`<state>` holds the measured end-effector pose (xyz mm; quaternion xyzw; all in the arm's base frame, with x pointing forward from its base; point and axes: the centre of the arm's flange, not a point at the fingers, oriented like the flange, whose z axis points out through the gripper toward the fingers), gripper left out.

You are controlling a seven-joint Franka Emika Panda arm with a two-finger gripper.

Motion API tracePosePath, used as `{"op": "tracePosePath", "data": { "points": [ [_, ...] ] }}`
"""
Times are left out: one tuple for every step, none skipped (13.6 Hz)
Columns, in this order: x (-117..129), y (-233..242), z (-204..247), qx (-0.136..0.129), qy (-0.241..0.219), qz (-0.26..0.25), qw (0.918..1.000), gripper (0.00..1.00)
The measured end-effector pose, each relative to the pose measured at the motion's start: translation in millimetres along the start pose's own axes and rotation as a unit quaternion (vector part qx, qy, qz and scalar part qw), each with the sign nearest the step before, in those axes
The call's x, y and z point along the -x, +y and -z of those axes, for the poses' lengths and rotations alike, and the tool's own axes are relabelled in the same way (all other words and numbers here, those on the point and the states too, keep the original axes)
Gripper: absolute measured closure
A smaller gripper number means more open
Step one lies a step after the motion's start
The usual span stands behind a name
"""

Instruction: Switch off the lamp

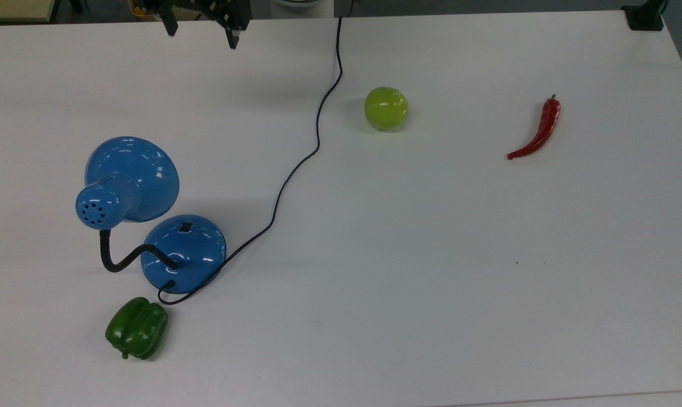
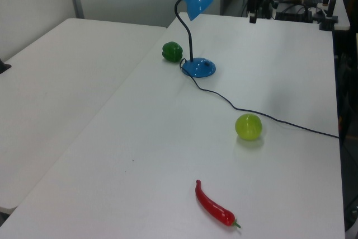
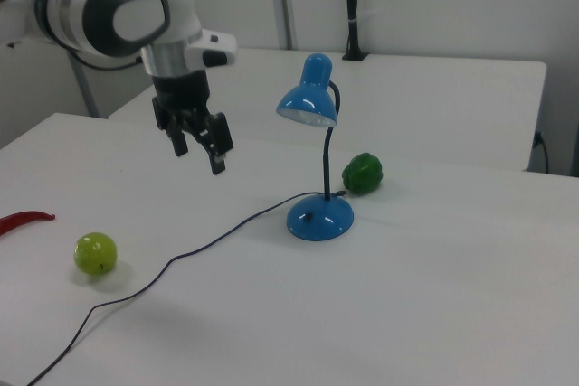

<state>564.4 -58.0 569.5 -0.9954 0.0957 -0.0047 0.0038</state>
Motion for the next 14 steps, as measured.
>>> {"op": "tracePosePath", "data": {
  "points": [
    [1.4,-7.3,10.8,-0.004,0.005,-0.004,1.0000,0.00],
    [2.9,-20.6,21.5,-0.006,0.012,-0.011,0.9999,0.00],
    [4.4,-37.4,30.5,-0.008,0.020,-0.009,0.9997,0.00],
    [6.6,-54.1,37.1,-0.010,0.027,0.001,0.9996,0.00],
    [8.7,-66.2,40.3,-0.011,0.030,0.010,0.9994,0.00],
    [11.7,-80.6,42.0,-0.012,0.032,0.023,0.9992,0.00],
    [13.9,-90.2,41.8,-0.012,0.031,0.034,0.9988,0.00],
    [16.2,-100.5,40.9,-0.012,0.031,0.054,0.9980,0.00],
    [17.1,-104.9,40.2,-0.011,0.030,0.072,0.9969,0.00],
    [17.2,-107.4,39.7,-0.011,0.031,0.087,0.9957,0.00],
    [16.7,-108.4,39.3,-0.010,0.033,0.104,0.9939,0.00],
    [15.6,-108.6,38.5,-0.004,0.035,0.133,0.9904,0.00],
    [14.9,-108.6,37.6,-0.001,0.035,0.149,0.9881,0.00],
    [14.3,-108.6,36.9,0.000,0.035,0.160,0.9865,0.00]
  ]
}}
